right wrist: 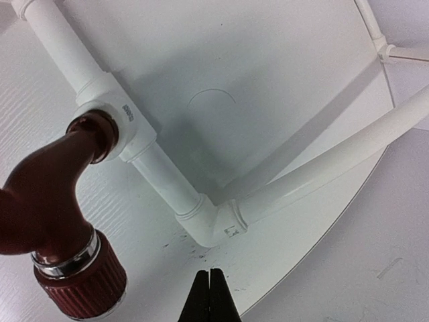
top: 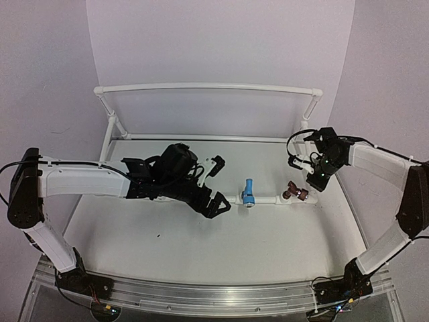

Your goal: Install the water faucets

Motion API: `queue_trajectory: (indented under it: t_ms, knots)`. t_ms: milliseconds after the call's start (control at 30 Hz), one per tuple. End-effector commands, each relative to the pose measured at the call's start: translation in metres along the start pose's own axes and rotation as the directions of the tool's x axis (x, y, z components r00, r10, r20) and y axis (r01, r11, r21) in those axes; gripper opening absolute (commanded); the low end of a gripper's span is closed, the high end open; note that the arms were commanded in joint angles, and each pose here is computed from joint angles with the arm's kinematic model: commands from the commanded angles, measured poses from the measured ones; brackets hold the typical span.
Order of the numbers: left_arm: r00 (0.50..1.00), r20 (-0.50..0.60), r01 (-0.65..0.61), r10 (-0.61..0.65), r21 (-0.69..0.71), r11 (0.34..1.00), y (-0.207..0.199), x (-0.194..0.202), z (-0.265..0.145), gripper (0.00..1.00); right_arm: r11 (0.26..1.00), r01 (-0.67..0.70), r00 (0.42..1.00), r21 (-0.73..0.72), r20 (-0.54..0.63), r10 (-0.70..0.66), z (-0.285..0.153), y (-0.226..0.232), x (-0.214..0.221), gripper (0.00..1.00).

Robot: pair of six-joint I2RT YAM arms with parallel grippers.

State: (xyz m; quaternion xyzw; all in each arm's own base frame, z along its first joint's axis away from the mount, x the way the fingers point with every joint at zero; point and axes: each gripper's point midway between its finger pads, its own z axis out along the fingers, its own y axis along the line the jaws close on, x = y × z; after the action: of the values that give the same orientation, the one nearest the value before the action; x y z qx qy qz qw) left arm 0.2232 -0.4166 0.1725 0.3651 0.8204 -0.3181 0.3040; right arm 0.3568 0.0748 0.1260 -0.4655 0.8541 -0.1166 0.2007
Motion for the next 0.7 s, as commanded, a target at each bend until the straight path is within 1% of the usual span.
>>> queue_trajectory:
  t_ms: [0, 167, 333, 567, 667]
  knots:
    - [0.996, 0.086, -0.006, 0.003, 0.030, 1.000, -0.010, -0.030, -0.017, 1.00, 0.998, 0.033, 0.999, -0.060, -0.017, -0.034, 0.005, 0.013, 0.004, 0.00]
    - [0.996, 0.084, -0.006, 0.003, 0.036, 0.999, -0.011, -0.028, -0.016, 1.00, 0.986, 0.054, 0.998, -0.159, -0.004, -0.055, 0.006, 0.041, 0.008, 0.00]
    - [0.997, 0.076, -0.006, 0.003, 0.034, 0.999, -0.011, -0.028, -0.015, 1.00, 0.975, 0.091, 0.996, -0.205, 0.030, -0.087, -0.001, 0.063, 0.004, 0.00]
    - [0.997, 0.078, -0.006, 0.003, 0.038, 0.999, -0.011, -0.028, -0.011, 1.00, 0.969, 0.127, 0.989, -0.213, 0.098, -0.108, -0.017, 0.081, -0.001, 0.00]
    - [0.997, 0.076, -0.002, -0.001, 0.042, 0.999, -0.011, -0.028, -0.010, 1.00, 0.975, 0.135, 0.983, -0.178, 0.145, -0.109, -0.021, 0.084, -0.009, 0.00]
